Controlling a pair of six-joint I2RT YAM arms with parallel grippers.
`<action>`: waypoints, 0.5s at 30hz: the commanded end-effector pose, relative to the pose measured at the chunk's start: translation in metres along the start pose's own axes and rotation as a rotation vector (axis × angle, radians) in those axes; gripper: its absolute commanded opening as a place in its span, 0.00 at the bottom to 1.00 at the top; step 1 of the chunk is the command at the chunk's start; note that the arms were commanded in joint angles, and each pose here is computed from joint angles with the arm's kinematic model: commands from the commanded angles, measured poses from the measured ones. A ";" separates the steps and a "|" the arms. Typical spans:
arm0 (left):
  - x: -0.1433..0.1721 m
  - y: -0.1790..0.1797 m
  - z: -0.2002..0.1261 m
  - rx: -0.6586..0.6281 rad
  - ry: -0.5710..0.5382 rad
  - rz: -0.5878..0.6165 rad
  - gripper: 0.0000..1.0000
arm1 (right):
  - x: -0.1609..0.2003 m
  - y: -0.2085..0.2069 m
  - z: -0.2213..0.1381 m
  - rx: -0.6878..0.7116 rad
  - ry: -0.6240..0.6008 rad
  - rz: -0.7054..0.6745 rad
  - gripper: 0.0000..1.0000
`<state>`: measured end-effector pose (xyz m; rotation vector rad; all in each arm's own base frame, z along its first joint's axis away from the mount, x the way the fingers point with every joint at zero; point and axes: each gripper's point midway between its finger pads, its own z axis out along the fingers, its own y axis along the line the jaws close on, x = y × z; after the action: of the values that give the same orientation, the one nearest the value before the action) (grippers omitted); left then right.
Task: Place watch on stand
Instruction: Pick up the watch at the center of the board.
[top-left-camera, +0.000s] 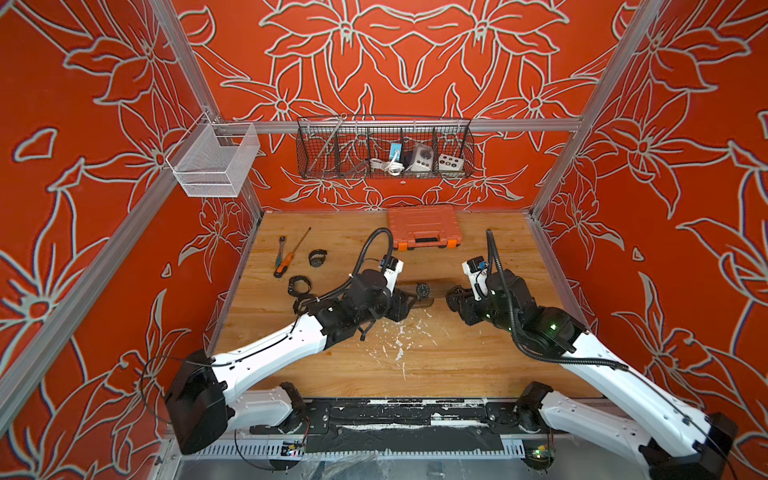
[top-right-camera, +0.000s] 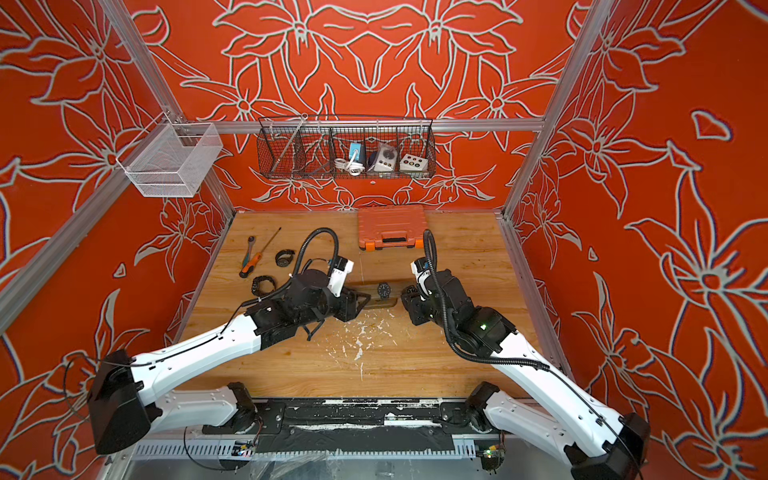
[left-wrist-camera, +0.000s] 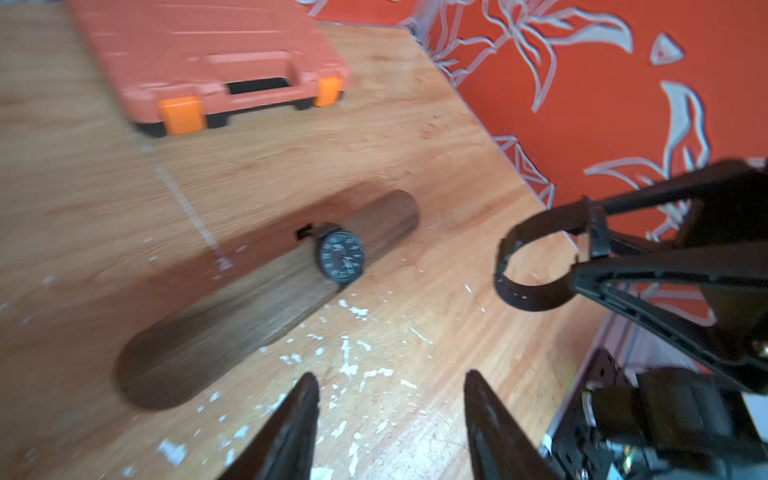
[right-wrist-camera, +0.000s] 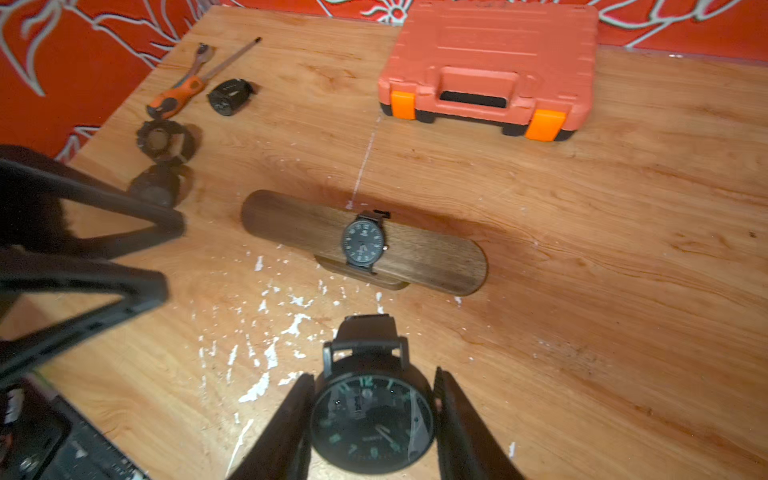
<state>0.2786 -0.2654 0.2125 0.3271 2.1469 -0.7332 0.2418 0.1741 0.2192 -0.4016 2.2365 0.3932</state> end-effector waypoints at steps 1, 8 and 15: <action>-0.004 0.049 -0.018 -0.144 -0.058 -0.103 0.64 | -0.005 -0.022 0.006 0.062 0.009 0.024 0.34; 0.020 0.128 -0.022 -0.255 -0.017 -0.368 0.67 | -0.005 -0.061 0.031 0.195 0.033 0.082 0.34; 0.029 0.128 0.002 -0.177 0.057 -0.429 0.73 | 0.000 -0.092 0.058 0.296 0.075 0.120 0.33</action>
<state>0.3178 -0.1508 0.1336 -0.2213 2.3492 -0.6534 0.3035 0.1243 0.1668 -0.1734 2.3858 0.1539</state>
